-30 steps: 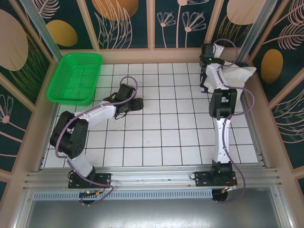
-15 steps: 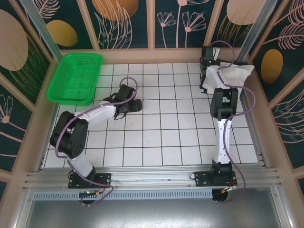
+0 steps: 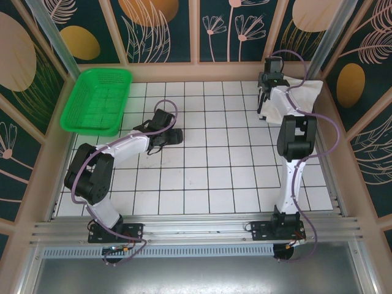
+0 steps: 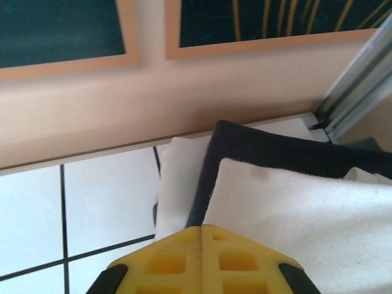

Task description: Fold and stack the t-shirts

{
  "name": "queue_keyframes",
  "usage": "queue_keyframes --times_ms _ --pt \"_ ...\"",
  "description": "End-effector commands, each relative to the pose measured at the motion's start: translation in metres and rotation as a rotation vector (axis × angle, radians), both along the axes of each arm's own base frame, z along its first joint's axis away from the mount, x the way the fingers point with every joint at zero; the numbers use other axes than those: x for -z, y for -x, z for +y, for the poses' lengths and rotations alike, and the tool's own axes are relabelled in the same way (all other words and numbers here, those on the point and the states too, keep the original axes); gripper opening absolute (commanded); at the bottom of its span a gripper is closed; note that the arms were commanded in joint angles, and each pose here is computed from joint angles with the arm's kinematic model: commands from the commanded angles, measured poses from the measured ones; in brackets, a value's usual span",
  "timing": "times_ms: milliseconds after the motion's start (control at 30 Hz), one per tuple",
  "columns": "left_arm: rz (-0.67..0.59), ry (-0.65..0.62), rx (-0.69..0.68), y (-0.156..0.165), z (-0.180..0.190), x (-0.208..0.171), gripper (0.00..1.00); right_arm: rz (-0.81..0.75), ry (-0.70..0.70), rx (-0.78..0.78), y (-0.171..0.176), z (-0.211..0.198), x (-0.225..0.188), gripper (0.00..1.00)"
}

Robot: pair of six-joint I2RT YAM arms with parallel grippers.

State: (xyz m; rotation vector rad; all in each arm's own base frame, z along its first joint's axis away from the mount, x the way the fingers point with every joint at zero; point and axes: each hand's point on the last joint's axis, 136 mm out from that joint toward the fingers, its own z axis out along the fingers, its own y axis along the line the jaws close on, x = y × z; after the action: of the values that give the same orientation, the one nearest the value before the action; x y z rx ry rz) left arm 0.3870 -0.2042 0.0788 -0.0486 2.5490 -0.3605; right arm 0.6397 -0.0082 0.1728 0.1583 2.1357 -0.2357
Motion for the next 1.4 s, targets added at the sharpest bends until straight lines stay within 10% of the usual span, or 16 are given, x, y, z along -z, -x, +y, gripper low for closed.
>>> queue_keyframes --times_ms 0,100,267,500,967,1367 --pt "-0.008 -0.025 -0.011 0.001 0.009 -0.002 0.68 -0.049 -0.018 -0.122 -0.008 0.02 -0.014 0.0" --pt "-0.013 -0.031 -0.014 -0.001 0.009 -0.004 0.68 -0.025 -0.032 -0.133 -0.011 0.018 -0.002 0.01" --pt "-0.021 -0.032 -0.016 -0.001 0.01 -0.008 0.69 -0.006 -0.03 -0.095 -0.003 0.01 -0.017 0.37" --pt "-0.019 -0.023 -0.011 -0.001 0.008 -0.011 0.7 -0.135 -0.046 -0.01 0.043 -0.005 -0.055 0.63" --pt "-0.015 -0.017 -0.008 -0.004 0.005 -0.012 0.71 -0.19 -0.224 0.221 0.069 -0.114 0.005 0.62" --pt "-0.01 -0.013 -0.006 -0.003 0.004 -0.012 0.71 0.151 -0.249 0.288 0.047 -0.123 0.109 0.64"
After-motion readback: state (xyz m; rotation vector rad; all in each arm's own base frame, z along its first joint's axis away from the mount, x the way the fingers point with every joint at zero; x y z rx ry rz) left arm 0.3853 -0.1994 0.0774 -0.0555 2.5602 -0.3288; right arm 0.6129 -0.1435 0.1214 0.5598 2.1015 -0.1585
